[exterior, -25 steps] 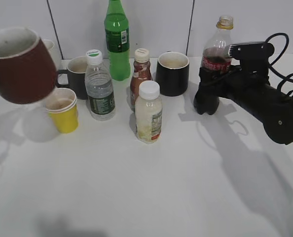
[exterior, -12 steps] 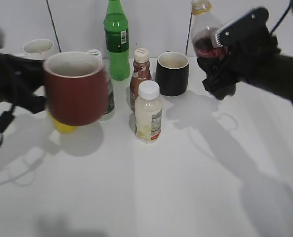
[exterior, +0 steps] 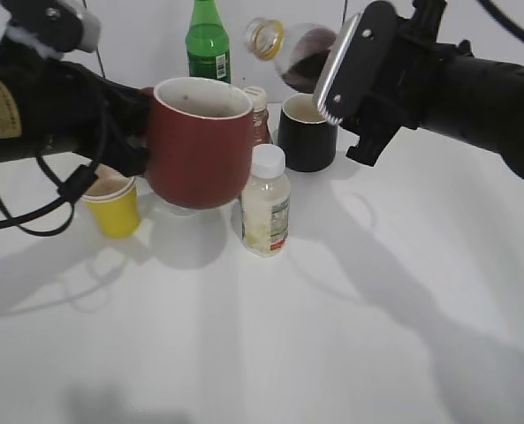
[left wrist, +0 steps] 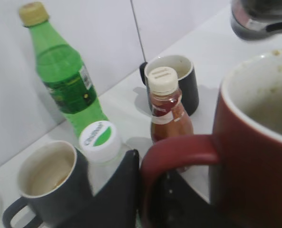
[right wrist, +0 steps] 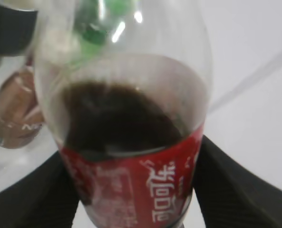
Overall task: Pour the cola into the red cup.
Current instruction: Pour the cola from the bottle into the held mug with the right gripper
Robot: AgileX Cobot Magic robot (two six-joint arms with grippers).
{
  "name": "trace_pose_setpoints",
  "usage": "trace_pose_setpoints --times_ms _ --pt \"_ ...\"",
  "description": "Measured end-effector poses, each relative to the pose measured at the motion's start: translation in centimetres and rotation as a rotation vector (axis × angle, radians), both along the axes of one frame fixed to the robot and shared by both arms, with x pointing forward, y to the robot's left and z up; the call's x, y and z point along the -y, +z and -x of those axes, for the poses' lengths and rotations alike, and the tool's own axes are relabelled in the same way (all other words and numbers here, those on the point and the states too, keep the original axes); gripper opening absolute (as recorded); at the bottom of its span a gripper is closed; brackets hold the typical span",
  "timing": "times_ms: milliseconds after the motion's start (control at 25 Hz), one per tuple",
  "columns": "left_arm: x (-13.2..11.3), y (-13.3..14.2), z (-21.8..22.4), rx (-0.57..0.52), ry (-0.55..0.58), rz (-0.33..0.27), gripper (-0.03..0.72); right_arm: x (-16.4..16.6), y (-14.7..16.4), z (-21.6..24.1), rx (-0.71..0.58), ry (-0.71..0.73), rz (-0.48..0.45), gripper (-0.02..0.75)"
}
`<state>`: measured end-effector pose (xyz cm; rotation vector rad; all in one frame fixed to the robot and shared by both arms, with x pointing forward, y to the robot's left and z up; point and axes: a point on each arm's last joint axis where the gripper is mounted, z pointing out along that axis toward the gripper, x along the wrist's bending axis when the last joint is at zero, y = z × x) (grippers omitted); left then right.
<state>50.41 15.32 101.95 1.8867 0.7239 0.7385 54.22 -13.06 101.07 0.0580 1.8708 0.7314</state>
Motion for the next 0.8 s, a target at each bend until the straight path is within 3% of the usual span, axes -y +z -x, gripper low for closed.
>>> trace_pose_setpoints --times_ms 400,800 --pt "1.3 -0.6 -0.2 -0.025 -0.026 -0.001 0.051 -0.5 1.2 0.0 0.249 0.043 0.203 0.49" --pt "1.6 -0.3 -0.2 -0.006 -0.035 0.043 0.051 -0.5 1.8 0.0 0.361 0.044 0.279 0.49"
